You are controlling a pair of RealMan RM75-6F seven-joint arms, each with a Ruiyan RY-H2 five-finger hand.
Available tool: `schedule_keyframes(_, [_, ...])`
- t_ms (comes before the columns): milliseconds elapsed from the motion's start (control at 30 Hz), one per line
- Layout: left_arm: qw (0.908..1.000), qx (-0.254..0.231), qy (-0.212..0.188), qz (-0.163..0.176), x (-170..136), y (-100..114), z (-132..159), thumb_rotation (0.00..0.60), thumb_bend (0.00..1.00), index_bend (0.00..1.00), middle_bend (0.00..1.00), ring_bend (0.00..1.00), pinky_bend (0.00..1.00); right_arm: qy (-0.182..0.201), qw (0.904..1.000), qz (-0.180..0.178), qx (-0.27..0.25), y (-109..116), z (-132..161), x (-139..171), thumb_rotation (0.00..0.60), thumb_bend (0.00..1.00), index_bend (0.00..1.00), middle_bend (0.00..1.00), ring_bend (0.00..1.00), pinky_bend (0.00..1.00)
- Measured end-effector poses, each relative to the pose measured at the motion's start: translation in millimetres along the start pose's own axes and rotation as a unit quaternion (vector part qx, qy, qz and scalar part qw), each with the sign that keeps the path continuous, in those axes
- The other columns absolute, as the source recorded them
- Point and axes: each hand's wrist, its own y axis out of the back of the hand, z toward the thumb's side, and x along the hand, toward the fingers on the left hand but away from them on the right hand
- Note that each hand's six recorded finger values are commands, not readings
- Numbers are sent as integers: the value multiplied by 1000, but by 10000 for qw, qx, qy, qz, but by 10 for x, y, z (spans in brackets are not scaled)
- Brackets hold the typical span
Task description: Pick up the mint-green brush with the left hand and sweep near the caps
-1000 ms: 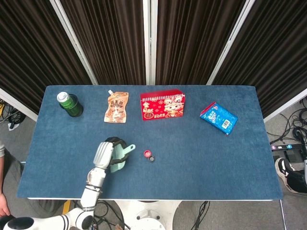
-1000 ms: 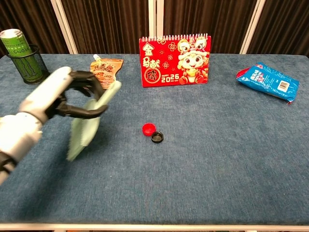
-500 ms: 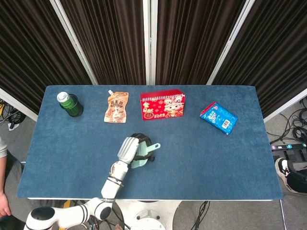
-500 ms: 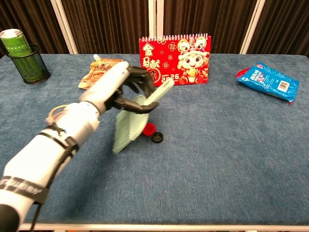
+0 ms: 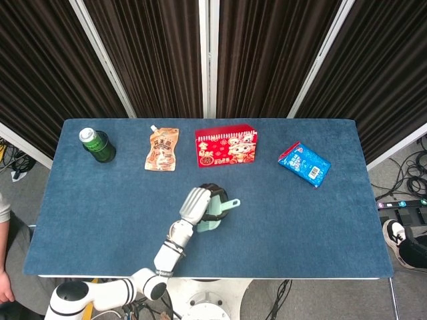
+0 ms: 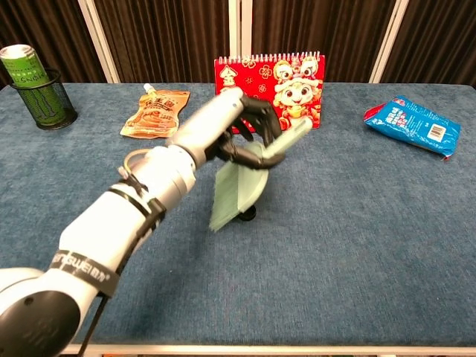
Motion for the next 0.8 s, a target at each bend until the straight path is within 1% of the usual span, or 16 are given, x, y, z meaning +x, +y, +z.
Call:
schedule_keyframes(67, [9999, 25, 1, 133, 12, 125, -39, 600, 410, 554, 587, 369, 371, 9, 10000, 4, 0, 0, -2, 6, 600, 254, 25, 181, 0, 39])
schedule_keyframes(167, [9995, 148, 33, 287, 1, 370, -160, 600, 413, 554, 587, 369, 363, 49, 10000, 12, -17, -9, 11, 2, 600, 254, 25, 180, 0, 39])
schedule_keyframes(267, [9983, 473, 110, 327, -62, 645, -349, 600, 414, 554, 587, 369, 345, 85, 9999, 23, -56, -30, 29, -9, 600, 254, 25, 180, 0, 39])
schedule_keyframes(300, [9971, 680, 167, 294, -105, 752, -438, 600, 414, 554, 588, 369, 341, 92, 9999, 28, -74, -39, 33, -14, 600, 254, 25, 181, 0, 39])
schedule_keyframes(367, [9939, 1049, 280, 202, -184, 900, -576, 600, 415, 554, 587, 369, 336, 98, 9999, 46, -88, -54, 38, -20, 600, 254, 25, 180, 0, 39])
schedule_keyframes(400, [9906, 1313, 365, 96, -243, 978, -664, 600, 414, 555, 587, 369, 335, 107, 9999, 59, -95, -65, 43, -23, 600, 255, 25, 180, 0, 39])
schedule_keyframes(467, [9840, 1705, 498, -149, -336, 1055, -792, 600, 415, 555, 586, 369, 332, 125, 9998, 65, -102, -72, 52, -23, 600, 254, 25, 180, 0, 39])
schedule_keyframes(500, [9785, 1944, 585, -352, -398, 1081, -868, 600, 415, 555, 584, 369, 330, 136, 9998, 67, -102, -75, 57, -22, 600, 254, 25, 180, 0, 39])
schedule_keyframes(567, [9700, 2233, 699, -664, -491, 1079, -958, 600, 415, 553, 576, 369, 327, 143, 9998, 76, -98, -80, 62, -21, 600, 254, 25, 180, 0, 39])
schedule_keyframes(633, [9605, 2472, 803, -997, -582, 1023, -1035, 600, 411, 535, 552, 364, 319, 144, 9998, 85, -104, -86, 68, -23, 600, 254, 25, 180, 0, 39])
schedule_keyframes(667, [9568, 2556, 836, -1107, -608, 995, -1061, 600, 400, 509, 528, 352, 313, 145, 9998, 89, -110, -88, 72, -24, 600, 254, 25, 180, 0, 39])
schedule_keyframes(733, [9482, 2747, 899, -1317, -641, 937, -1117, 600, 335, 390, 422, 287, 288, 151, 9998, 102, -112, -91, 79, -21, 600, 254, 25, 180, 0, 39])
schedule_keyframes(800, [9397, 2914, 966, -1507, -655, 892, -1166, 600, 264, 292, 323, 230, 269, 154, 9998, 99, -109, -86, 84, -15, 600, 254, 25, 180, 0, 39])
